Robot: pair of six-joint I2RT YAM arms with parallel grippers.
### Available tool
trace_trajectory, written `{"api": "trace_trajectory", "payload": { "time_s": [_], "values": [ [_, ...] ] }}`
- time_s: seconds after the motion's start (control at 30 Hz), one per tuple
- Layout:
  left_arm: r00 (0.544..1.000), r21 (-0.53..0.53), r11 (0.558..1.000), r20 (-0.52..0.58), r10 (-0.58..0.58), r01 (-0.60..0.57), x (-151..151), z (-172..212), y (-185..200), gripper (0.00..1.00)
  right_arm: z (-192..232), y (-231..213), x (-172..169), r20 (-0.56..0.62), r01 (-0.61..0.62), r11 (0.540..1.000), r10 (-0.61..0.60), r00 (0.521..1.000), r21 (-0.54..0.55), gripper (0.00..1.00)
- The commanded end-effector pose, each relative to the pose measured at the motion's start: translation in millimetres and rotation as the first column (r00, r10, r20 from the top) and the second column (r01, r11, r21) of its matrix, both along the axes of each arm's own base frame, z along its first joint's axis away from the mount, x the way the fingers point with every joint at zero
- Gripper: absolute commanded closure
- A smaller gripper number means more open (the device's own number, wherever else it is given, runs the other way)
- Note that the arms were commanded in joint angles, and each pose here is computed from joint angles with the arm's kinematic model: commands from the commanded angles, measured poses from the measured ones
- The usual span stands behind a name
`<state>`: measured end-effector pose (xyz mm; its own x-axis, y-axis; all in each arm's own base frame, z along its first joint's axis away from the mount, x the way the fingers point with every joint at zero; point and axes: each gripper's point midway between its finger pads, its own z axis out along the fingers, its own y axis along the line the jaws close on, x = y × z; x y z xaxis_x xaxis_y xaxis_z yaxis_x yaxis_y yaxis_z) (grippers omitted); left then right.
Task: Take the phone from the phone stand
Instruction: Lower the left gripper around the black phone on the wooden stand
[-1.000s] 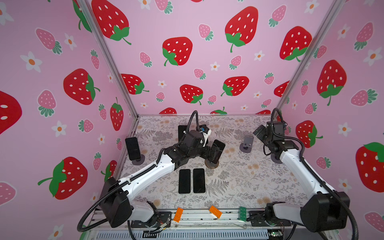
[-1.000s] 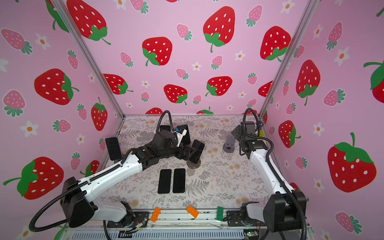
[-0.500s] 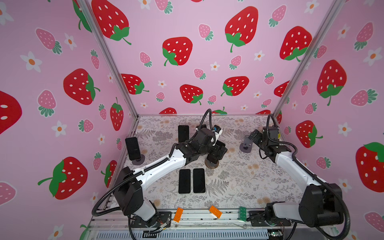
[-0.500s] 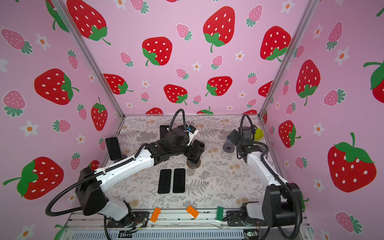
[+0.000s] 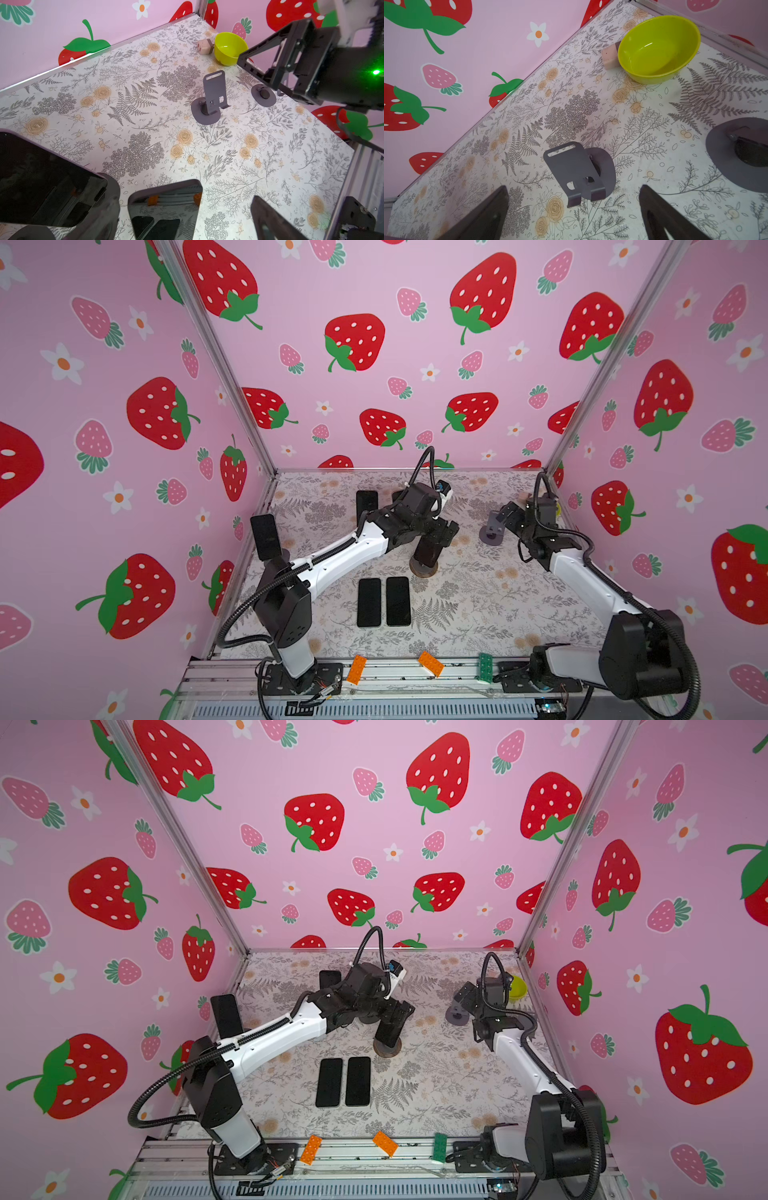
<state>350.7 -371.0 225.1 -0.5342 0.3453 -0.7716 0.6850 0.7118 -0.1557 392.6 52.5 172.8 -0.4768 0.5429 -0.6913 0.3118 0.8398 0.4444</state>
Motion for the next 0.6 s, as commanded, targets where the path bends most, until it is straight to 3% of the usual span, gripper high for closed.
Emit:
{"api": "trace_trajectory", "payload": {
  "time_s": [0.0, 0.33, 0.57],
  "values": [
    [0.999, 0.012, 0.999, -0.043, -0.033, 0.034, 0.7, -1.5, -3.7, 0.01, -12.3, -1.3, -0.2, -0.032, 0.012, 1.000, -0.012, 0.999, 0.004, 0.00],
    [1.000, 0.084, 0.996, -0.004, 0.029, -0.029, 17.7, -13.6, 4.0, 0.01, -20.1, 0.9, 0.1, -0.050, 0.010, 1.000, -0.009, 0.999, 0.018, 0.00],
    [0.999, 0.079, 0.997, -0.034, 0.000, 0.003, 13.9, -21.7, -1.4, 0.01, -18.9, -0.8, -0.5, -0.053, 0.017, 1.000, -0.017, 0.998, 0.012, 0.00]
  ]
}}
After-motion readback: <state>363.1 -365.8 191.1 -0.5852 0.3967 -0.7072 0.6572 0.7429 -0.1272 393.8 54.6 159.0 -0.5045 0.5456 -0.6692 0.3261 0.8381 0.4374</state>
